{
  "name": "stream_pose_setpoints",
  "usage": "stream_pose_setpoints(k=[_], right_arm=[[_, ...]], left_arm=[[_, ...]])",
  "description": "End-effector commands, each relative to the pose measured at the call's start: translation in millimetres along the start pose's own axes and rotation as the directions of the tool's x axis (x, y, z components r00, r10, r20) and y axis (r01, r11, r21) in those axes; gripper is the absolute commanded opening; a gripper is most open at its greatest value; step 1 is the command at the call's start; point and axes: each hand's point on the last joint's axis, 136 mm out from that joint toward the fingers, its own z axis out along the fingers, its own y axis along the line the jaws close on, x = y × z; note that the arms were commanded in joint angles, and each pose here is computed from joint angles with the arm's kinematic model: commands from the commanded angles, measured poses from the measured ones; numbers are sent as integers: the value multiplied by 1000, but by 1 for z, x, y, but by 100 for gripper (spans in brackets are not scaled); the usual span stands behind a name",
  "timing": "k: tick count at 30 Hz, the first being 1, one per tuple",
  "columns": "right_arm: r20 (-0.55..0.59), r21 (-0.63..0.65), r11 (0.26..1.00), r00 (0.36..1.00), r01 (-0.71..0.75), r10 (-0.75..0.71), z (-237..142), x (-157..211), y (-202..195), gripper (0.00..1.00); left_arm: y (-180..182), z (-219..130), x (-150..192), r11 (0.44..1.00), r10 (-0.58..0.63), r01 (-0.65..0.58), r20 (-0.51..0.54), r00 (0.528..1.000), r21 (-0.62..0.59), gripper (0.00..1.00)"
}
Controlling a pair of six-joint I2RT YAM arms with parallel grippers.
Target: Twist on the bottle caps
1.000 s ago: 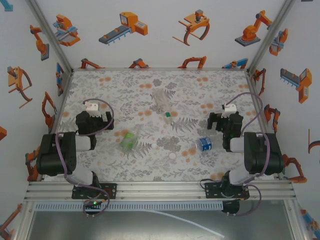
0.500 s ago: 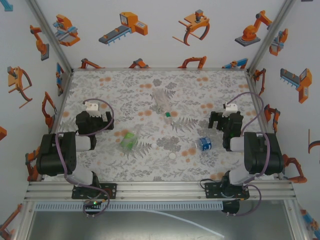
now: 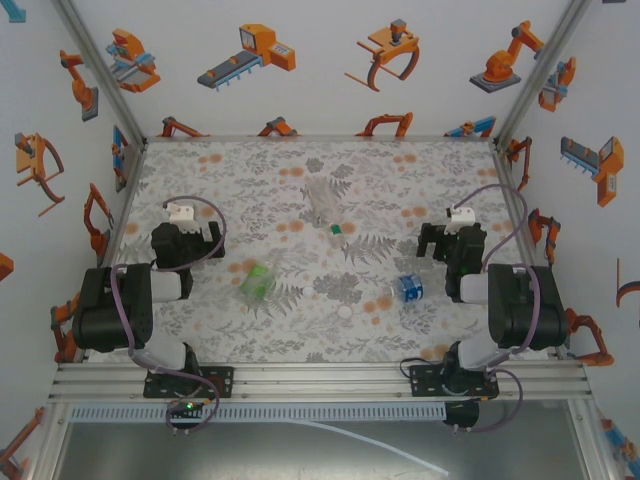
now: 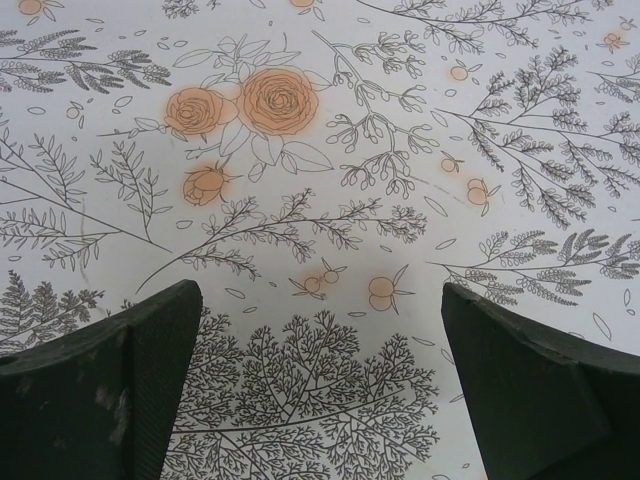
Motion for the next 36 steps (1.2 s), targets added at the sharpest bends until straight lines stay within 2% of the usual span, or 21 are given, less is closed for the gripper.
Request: stream_pose_setpoints(k=[1,10,14,17,20,23,27,30,33,36], right_arm=[[41,27,1000,999,-11,10,3,-16,-8,99],[36,69,997,999,-23,20,-14,-42,-13,99],[0,93,995,999,-32,32,-25,-55,-16,97],[-48,134,986,993,-101,109,-37,-63,-21,96],[-107,202,953,962,-225,250,-52,-63,-27,94],[-168,267,887,888,-376,428,-68,-55,-27,93],[-234,337,761,734,-554,638,-87,-35,-15,91],[-274,359,648,588,-671,761,-100,-23,2,89],[-259,456,512,442,-728,859,-118,-6,9,85],[-199,552,406,358,-729,912,-143,1,10,85]], left_arm=[[2,2,-13,1000,-11,11,34,999,-10,97],[12,-1,-31,996,-40,39,-14,999,-75,97],[17,-7,-46,992,-53,49,-32,998,-112,97],[17,-16,-67,991,-59,55,-34,998,-124,97],[16,-31,-89,989,-75,67,-56,996,-133,97],[14,-46,-104,986,-105,93,-87,991,-138,97],[1,-66,-115,987,-142,129,-138,980,-96,97],[-11,-78,-110,988,-151,145,-199,968,-46,97],[-23,-84,-102,987,-151,159,-244,958,13,97],[-28,-87,-91,985,-160,173,-265,951,26,97]])
